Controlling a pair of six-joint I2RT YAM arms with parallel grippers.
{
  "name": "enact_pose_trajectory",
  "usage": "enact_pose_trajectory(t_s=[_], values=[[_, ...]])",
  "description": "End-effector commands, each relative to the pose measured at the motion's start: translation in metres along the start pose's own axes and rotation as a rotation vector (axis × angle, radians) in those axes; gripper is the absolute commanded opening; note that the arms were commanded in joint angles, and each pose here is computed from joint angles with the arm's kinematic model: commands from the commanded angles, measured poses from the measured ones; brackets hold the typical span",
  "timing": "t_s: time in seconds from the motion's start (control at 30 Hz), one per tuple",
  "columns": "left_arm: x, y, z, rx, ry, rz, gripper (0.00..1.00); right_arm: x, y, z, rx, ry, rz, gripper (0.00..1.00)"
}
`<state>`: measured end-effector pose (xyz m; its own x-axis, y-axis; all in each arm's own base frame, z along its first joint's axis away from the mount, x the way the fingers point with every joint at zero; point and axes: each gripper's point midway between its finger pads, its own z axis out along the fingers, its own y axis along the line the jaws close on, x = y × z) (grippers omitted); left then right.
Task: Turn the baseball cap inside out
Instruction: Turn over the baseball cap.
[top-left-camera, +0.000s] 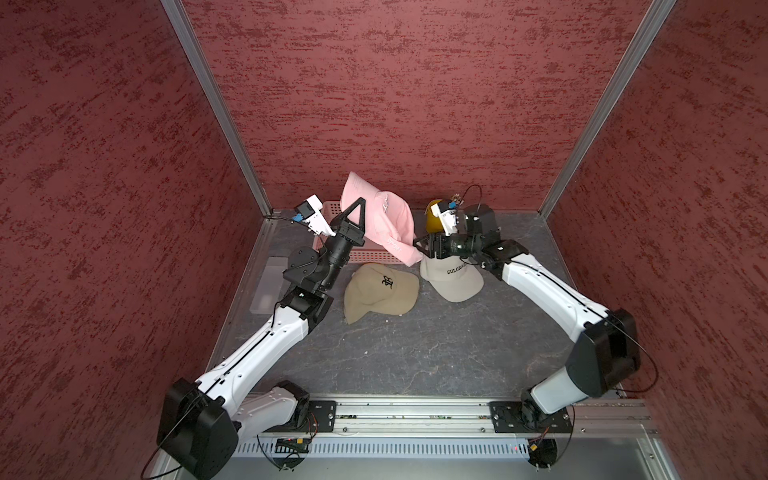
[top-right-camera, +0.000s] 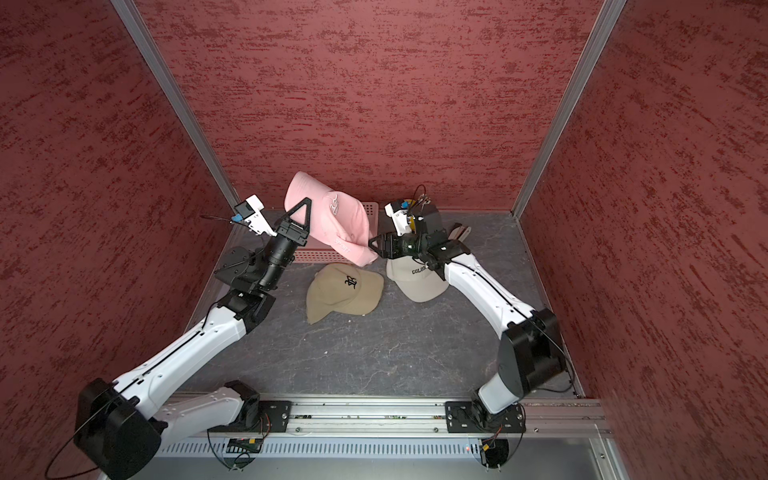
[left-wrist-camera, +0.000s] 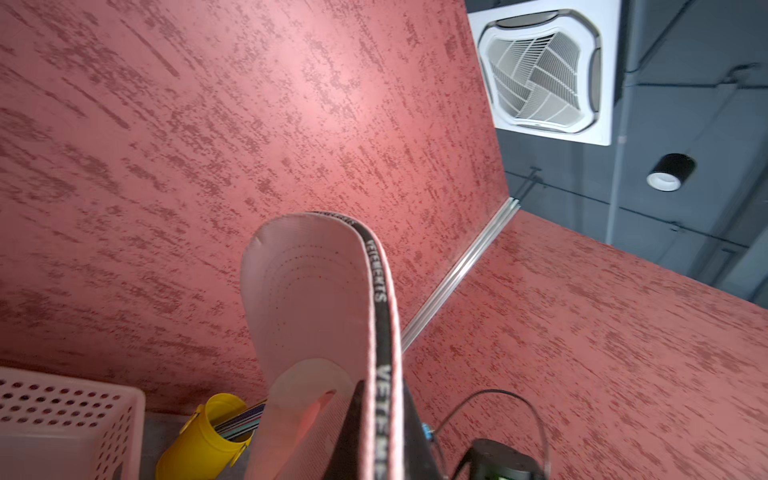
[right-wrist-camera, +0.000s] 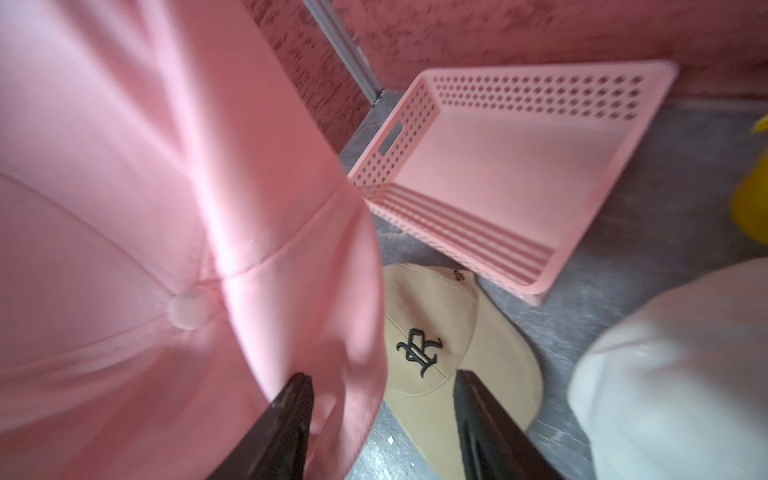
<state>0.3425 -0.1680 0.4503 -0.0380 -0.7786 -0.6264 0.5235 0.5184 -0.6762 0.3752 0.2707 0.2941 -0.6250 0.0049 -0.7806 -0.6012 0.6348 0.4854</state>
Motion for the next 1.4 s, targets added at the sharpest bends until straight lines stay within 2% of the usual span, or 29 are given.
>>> enact_pose_trajectory(t_s=[0.0, 0.17, 0.3, 0.4, 0.53, 0.63, 0.87, 1.1, 1.17, 1.3, 1.37], values=[[-0.022, 0.029, -0.007, -0.239, -0.085, 0.094, 0.00, -0.020, -0.001, -0.045, 0.162, -0.111, -0.122, 0.59], [-0.011, 0.041, -0.004, -0.395, -0.036, 0.113, 0.00, -0.031, 0.028, -0.062, 0.175, -0.154, -0.281, 0.61], [-0.005, 0.049, -0.003, -0.510, -0.008, 0.103, 0.00, -0.030, 0.066, -0.054, 0.160, -0.182, -0.478, 0.61], [0.001, 0.057, -0.005, -0.586, 0.005, 0.068, 0.00, -0.028, 0.097, -0.043, 0.158, -0.272, -0.647, 0.61], [0.013, 0.061, -0.002, -0.655, 0.054, 0.047, 0.00, -0.032, 0.121, -0.039, 0.163, -0.397, -0.773, 0.62], [0.022, 0.061, 0.001, -0.670, 0.080, 0.023, 0.00, -0.031, 0.134, -0.031, 0.164, -0.427, -0.856, 0.63], [0.041, 0.055, 0.002, -0.662, 0.099, -0.028, 0.00, -0.033, 0.134, 0.002, 0.192, -0.405, -0.918, 0.64], [0.050, 0.051, 0.001, -0.638, 0.137, -0.073, 0.00, -0.034, 0.124, 0.019, 0.235, -0.408, -0.915, 0.62], [0.058, 0.051, -0.002, -0.636, 0.167, -0.099, 0.00, -0.039, 0.118, 0.019, 0.276, -0.433, -0.906, 0.54], [0.071, 0.054, -0.015, -0.637, 0.216, -0.171, 0.00, -0.047, 0.107, 0.017, 0.336, -0.463, -0.884, 0.22], [0.076, 0.054, -0.022, -0.630, 0.241, -0.201, 0.00, -0.046, 0.104, 0.015, 0.330, -0.458, -0.879, 0.13]])
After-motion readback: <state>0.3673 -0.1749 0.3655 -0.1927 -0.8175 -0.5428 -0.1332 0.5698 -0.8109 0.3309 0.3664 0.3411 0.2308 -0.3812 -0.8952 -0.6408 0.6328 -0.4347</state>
